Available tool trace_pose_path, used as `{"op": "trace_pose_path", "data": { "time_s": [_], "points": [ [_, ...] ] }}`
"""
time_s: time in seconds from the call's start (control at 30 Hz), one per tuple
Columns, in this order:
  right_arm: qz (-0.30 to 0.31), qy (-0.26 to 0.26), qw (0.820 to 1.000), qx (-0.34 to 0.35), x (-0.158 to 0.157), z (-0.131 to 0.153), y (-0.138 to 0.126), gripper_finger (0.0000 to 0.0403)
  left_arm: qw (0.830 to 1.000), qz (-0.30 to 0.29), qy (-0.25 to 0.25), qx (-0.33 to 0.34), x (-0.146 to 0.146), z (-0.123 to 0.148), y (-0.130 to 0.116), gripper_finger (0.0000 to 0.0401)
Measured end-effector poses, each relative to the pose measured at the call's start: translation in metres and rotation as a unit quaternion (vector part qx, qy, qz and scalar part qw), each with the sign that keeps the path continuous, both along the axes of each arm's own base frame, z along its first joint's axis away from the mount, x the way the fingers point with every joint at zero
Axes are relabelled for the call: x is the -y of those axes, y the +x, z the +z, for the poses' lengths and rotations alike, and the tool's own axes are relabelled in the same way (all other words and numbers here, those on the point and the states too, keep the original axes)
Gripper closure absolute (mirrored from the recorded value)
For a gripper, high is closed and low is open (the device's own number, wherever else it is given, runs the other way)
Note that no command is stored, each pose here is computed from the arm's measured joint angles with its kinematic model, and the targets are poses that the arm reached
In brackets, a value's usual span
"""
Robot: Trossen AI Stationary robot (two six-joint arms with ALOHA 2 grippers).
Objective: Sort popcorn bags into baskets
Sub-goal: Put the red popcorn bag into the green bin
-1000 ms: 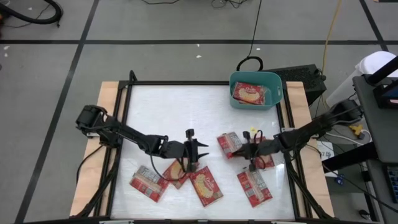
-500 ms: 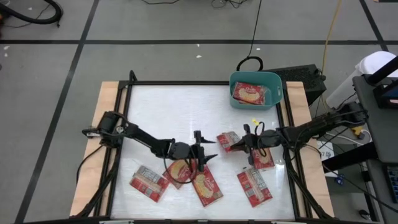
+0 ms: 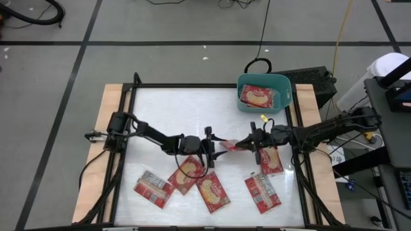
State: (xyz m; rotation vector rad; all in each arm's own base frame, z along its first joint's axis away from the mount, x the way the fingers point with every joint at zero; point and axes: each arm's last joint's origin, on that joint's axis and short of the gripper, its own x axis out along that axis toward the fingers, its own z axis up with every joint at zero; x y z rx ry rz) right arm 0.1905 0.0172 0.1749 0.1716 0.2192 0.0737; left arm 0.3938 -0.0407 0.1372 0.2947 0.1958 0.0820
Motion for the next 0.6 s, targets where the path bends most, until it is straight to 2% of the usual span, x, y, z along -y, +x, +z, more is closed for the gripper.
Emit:
{"op": "trace_pose_path", "data": {
  "time_s": [0.13, 0.23, 0.33, 0.6],
  "points": [
    [0.001, 0.003, 1.0, 0.01, 0.003, 0.002, 0.001, 0.0403, 1.0, -0.019, -0.02, -0.008, -0.008, -0.002, 0.001, 0.017],
    [-0.003, 0.006, 1.0, 0.011, 0.005, 0.002, 0.001, 0.0403, 0.999, -0.019, -0.036, -0.011, -0.012, -0.002, 0.001, 0.0188],
    [-0.003, 0.007, 1.0, 0.017, 0.005, 0.003, 0.001, 0.0403, 0.999, -0.015, -0.038, -0.022, -0.015, -0.004, 0.001, 0.0228],
    [-0.021, 0.011, 0.999, 0.037, 0.006, 0.007, 0.002, 0.0403, 0.997, 0.003, -0.069, -0.038, -0.023, -0.008, 0.0, 0.0374]
  ]
}}
